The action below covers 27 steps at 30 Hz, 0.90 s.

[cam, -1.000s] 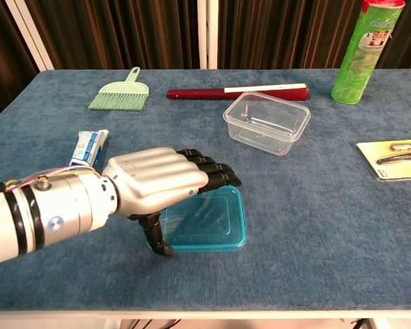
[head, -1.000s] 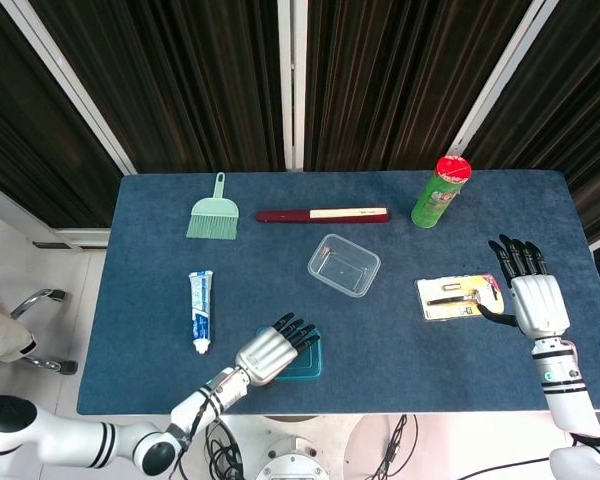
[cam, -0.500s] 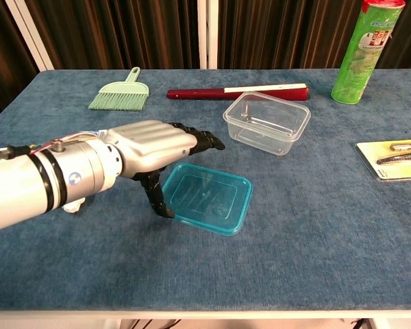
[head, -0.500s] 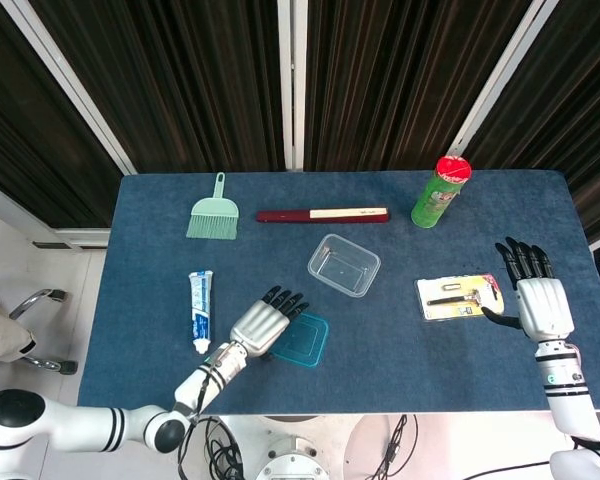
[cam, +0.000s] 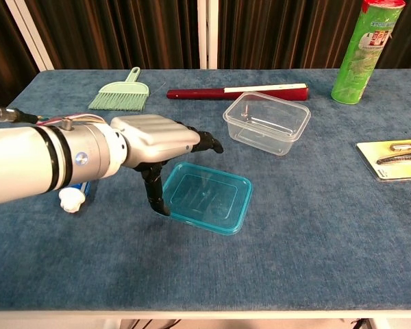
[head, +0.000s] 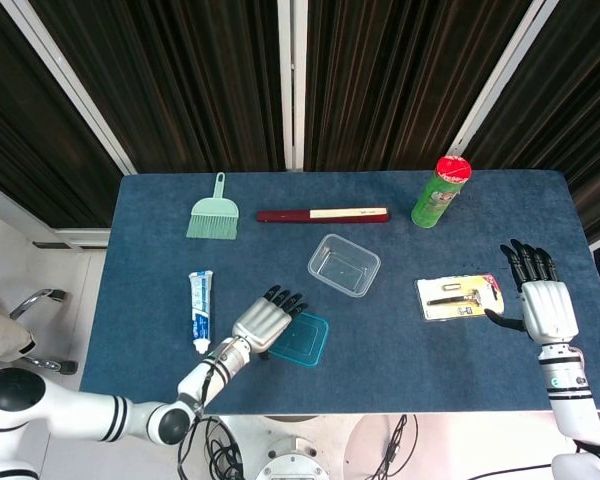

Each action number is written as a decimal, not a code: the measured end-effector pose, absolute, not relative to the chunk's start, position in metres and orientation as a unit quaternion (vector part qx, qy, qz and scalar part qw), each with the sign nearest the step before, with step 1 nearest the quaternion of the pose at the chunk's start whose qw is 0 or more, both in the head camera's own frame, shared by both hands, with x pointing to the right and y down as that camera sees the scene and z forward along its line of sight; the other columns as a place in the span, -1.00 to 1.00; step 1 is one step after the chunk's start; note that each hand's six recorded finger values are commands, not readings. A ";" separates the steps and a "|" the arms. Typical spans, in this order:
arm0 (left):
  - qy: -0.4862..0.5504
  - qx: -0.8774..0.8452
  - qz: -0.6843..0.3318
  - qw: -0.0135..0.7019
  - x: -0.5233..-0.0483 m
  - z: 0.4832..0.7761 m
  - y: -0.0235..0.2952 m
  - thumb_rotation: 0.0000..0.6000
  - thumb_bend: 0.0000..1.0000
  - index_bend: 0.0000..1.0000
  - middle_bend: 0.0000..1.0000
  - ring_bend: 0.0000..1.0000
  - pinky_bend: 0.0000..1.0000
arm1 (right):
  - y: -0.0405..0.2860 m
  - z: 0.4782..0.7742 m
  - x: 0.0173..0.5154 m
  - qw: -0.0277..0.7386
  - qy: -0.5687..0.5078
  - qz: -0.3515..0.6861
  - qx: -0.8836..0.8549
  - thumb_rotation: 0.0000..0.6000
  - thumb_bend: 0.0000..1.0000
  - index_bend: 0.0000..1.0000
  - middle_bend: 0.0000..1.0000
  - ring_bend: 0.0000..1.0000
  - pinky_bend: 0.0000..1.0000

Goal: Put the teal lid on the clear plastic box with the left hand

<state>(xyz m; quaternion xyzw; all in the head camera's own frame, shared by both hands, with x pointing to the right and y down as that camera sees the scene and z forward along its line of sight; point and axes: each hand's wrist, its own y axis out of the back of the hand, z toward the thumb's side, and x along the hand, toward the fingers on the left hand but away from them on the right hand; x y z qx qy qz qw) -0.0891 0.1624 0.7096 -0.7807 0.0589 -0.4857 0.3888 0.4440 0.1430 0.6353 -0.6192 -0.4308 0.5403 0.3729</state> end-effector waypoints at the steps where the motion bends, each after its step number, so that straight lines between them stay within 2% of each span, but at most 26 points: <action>1: 0.057 -0.779 -0.492 0.384 -0.088 0.710 0.163 1.00 -1.00 -0.85 -1.00 -1.00 -1.00 | 0.143 0.636 0.445 0.371 -0.431 0.541 -0.620 1.00 -0.93 -1.00 -1.00 -1.00 -1.00; 9: 0.049 -0.762 -0.520 0.383 -0.073 0.709 0.163 1.00 -1.00 -0.86 -1.00 -1.00 -1.00 | 0.147 0.637 0.451 0.360 -0.434 0.543 -0.622 1.00 -0.93 -1.00 -1.00 -1.00 -1.00; 19: 0.032 -0.761 -0.538 0.361 -0.058 0.721 0.172 1.00 -1.00 -0.86 -1.00 -1.00 -1.00 | 0.151 0.634 0.455 0.361 -0.436 0.542 -0.622 1.00 -0.93 -1.00 -1.00 -1.00 -1.00; 27: 0.032 -0.750 -0.555 0.359 -0.059 0.726 0.169 1.00 -1.00 -0.86 -1.00 -1.00 -1.00 | 0.152 0.633 0.456 0.362 -0.436 0.539 -0.623 1.00 -0.93 -1.00 -1.00 -1.00 -1.00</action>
